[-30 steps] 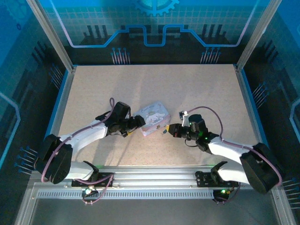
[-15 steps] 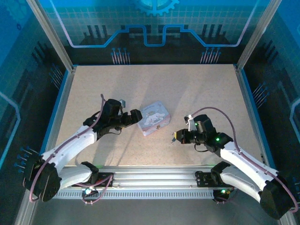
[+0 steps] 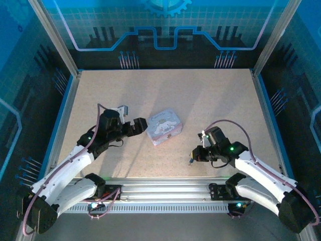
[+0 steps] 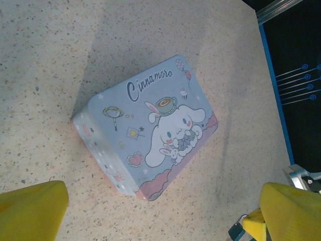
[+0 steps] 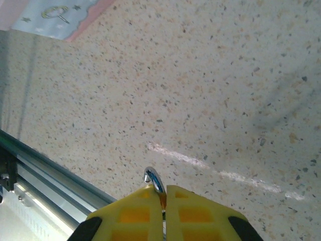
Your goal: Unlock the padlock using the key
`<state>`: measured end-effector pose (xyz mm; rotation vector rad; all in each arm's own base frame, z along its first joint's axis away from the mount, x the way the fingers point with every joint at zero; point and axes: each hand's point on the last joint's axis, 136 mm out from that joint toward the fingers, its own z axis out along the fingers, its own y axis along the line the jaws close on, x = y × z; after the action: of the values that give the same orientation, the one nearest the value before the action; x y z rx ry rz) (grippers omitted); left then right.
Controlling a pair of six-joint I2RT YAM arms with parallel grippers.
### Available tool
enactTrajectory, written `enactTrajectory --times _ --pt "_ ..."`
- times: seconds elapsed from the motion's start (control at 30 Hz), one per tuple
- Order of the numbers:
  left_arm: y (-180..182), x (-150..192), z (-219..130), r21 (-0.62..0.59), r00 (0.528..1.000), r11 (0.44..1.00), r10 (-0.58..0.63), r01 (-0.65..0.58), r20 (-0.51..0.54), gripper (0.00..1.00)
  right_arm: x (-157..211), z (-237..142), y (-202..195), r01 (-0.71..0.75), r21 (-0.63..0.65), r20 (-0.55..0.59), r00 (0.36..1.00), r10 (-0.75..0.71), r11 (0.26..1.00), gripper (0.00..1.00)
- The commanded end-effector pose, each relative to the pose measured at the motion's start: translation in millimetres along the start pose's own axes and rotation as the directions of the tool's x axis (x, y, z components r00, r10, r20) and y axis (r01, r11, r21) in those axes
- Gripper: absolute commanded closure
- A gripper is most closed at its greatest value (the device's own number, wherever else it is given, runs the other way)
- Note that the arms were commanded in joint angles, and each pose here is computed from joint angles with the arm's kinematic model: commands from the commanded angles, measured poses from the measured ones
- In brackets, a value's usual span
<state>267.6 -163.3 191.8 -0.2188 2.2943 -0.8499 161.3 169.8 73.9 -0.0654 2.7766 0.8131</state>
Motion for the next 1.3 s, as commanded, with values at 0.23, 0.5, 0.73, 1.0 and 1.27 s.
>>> enactTrajectory --times 0.23,0.5,0.73,1.0,1.27 --pt "13 5 0 -0.03 1.0 0.999 0.029 -0.029 0.003 0.01 2 18 4 0.015 0.055 -0.083 0.996 -0.011 0.998 0.92" --pt "22 10 3 -0.051 1.0 0.998 0.028 -0.029 -0.008 0.01 -8 33 12 0.032 0.052 -0.099 0.995 -0.027 0.998 0.92" --pt "26 8 4 -0.063 0.999 0.997 0.036 -0.037 -0.005 0.01 -14 50 21 0.063 0.052 -0.149 0.987 -0.054 0.997 0.92" --pt "30 9 5 -0.071 0.999 0.997 0.035 -0.036 -0.01 0.01 -18 74 39 0.111 0.029 -0.225 0.969 -0.102 0.993 0.92" --pt "33 10 5 -0.079 0.999 0.996 0.036 -0.037 -0.015 0.01 -11 94 51 0.18 0.023 -0.322 0.932 -0.163 0.983 0.91"
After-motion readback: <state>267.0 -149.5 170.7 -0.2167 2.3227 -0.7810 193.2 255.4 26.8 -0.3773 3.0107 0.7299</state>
